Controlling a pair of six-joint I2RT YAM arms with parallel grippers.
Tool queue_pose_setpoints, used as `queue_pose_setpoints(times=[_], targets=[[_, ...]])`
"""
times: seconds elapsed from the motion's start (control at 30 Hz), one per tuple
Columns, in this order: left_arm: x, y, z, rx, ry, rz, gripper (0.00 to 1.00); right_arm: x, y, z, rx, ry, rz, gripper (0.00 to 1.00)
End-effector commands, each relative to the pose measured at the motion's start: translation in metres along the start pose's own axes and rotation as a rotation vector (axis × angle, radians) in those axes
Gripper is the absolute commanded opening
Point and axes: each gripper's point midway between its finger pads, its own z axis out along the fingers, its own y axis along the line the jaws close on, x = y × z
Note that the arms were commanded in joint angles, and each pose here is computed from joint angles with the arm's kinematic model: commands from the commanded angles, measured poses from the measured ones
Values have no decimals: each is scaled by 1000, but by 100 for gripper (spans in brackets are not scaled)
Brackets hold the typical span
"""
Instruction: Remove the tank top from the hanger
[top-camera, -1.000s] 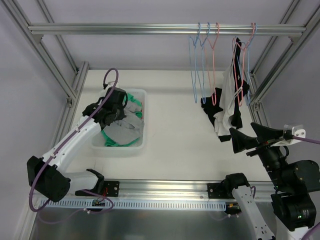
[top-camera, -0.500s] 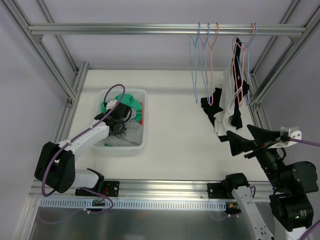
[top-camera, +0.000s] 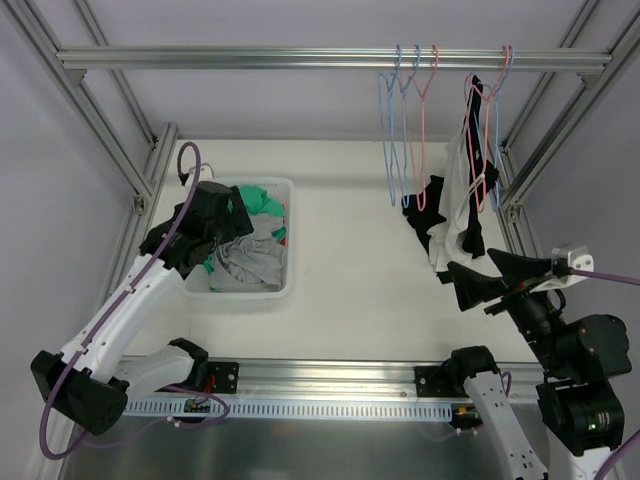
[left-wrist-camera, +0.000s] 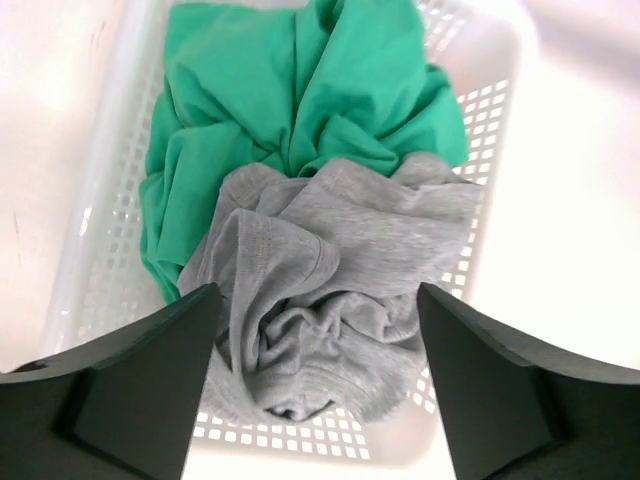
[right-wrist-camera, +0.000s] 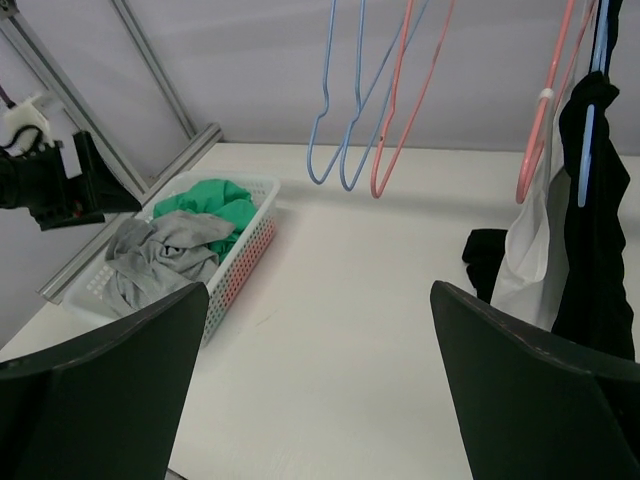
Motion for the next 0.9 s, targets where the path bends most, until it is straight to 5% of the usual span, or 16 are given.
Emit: queue_pose_setpoints(times=[0.0, 0.07, 0.2, 0.53, 0.87], targets=[[-30, -1, -34, 51, -60, 19, 82, 15, -10, 14, 28, 93, -9, 100], [-40, 1, -48, 66, -88, 26, 97, 25, -23, 19, 90, 196, -38, 99], [-60, 34, -91, 20, -174, 18, 98, 64, -58, -4, 292, 448, -52, 99], [-29, 119, -142, -88, -332, 81, 99, 76, -104, -72, 559, 434, -180, 99], [12, 109, -129, 43, -265, 86, 99, 75, -102, -82, 527, 395, -206, 99]])
